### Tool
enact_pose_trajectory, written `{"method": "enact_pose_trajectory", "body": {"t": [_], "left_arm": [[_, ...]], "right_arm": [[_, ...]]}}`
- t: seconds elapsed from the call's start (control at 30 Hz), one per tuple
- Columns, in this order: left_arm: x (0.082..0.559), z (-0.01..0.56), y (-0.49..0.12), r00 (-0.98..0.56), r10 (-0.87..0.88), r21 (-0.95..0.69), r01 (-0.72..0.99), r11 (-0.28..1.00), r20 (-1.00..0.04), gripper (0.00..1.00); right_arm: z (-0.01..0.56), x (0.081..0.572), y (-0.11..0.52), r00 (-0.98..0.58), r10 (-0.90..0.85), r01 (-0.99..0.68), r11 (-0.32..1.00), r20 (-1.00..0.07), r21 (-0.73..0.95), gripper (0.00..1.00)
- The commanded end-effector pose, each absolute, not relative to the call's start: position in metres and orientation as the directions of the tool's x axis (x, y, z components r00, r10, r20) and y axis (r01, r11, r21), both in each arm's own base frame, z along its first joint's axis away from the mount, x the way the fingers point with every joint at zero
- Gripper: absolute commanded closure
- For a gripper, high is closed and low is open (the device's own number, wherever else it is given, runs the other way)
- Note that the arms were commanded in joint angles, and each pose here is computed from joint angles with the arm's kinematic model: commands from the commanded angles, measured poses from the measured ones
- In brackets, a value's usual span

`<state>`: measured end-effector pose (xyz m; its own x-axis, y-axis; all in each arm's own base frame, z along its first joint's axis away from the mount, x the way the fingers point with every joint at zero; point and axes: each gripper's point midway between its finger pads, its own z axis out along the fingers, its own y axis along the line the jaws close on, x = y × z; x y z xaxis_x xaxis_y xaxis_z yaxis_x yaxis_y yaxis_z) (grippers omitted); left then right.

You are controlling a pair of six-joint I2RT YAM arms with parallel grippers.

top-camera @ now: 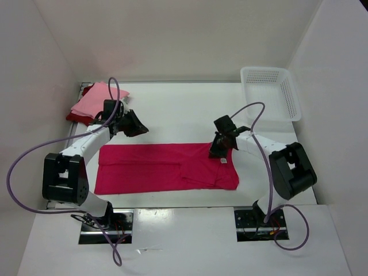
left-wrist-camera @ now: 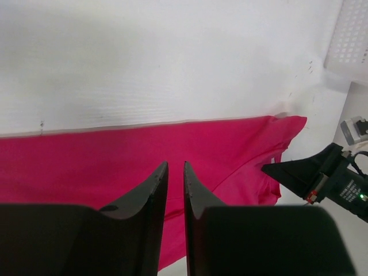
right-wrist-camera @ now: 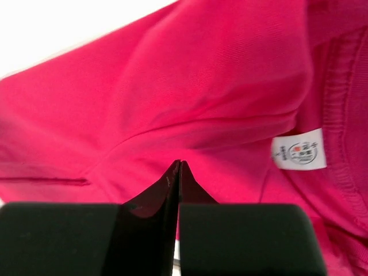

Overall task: Fold and stack the t-shirts
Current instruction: Rotate the tshirt 90 degrees

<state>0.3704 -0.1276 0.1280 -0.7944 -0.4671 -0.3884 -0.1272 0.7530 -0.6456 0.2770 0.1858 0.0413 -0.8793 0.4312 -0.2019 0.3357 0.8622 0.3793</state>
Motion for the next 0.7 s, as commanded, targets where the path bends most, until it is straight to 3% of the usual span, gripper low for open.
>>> {"method": "enact_pose_trajectory", "body": {"t": [0.0,0.23,0.27,0.4,0.43,0.5,0.53,0.57,0.6,0.63,0.67], "left_arm": [[0.37,0.15,-0.122,-0.772,-0.432,-0.618,-0.065,0.784,-0.467,0.76],[0.356,0.144,-0.126,-0.803,-0.414,-0.628,-0.065,0.776,-0.429,0.75],[0.356,0.144,-0.126,-0.803,-0.414,-0.628,-0.065,0.776,-0.429,0.75],[0.35,0.148,-0.125,-0.806,-0.414,-0.627,-0.069,0.776,-0.423,0.75],[0.349,0.148,-0.129,-0.81,-0.406,-0.627,-0.062,0.777,-0.423,0.75],[0.346,0.147,-0.132,-0.817,-0.409,-0.631,-0.073,0.772,-0.406,0.74],[0.343,0.149,-0.132,-0.817,-0.409,-0.631,-0.073,0.772,-0.406,0.74],[0.341,0.148,-0.134,-0.821,-0.41,-0.627,-0.083,0.774,-0.397,0.74],[0.337,0.145,-0.132,-0.822,-0.413,-0.618,-0.095,0.78,-0.394,0.74],[0.336,0.149,-0.132,-0.817,-0.413,-0.621,-0.088,0.779,-0.403,0.74],[0.336,0.149,-0.132,-0.816,-0.423,-0.625,-0.098,0.774,-0.395,0.74]], "right_arm": [[0.02,0.277,0.184,-0.879,0.444,0.368,0.863,-0.174,0.345,0.98],[-0.01,0.353,0.2,-0.882,0.415,0.338,0.888,-0.224,0.312,0.99],[0.008,0.395,0.21,-0.863,0.41,0.3,0.886,-0.295,0.354,0.99],[0.02,0.509,0.246,-0.836,0.376,0.224,0.899,-0.4,0.376,0.99],[0.034,0.552,0.262,-0.811,0.379,0.198,0.895,-0.446,0.4,0.99],[0.057,0.579,0.276,-0.794,0.378,0.164,0.887,-0.476,0.431,0.99],[0.152,0.607,0.288,-0.679,0.427,0.061,0.844,-0.598,0.533,0.96],[0.112,0.593,0.288,-0.736,0.384,0.087,0.871,-0.558,0.484,0.94],[0.136,0.593,0.291,-0.724,0.38,0.053,0.862,-0.575,0.503,0.9],[0.098,0.579,0.285,-0.786,0.354,0.108,0.886,-0.507,0.451,0.9],[0.166,0.58,0.293,-0.721,0.365,0.026,0.864,-0.589,0.503,0.87]]}}
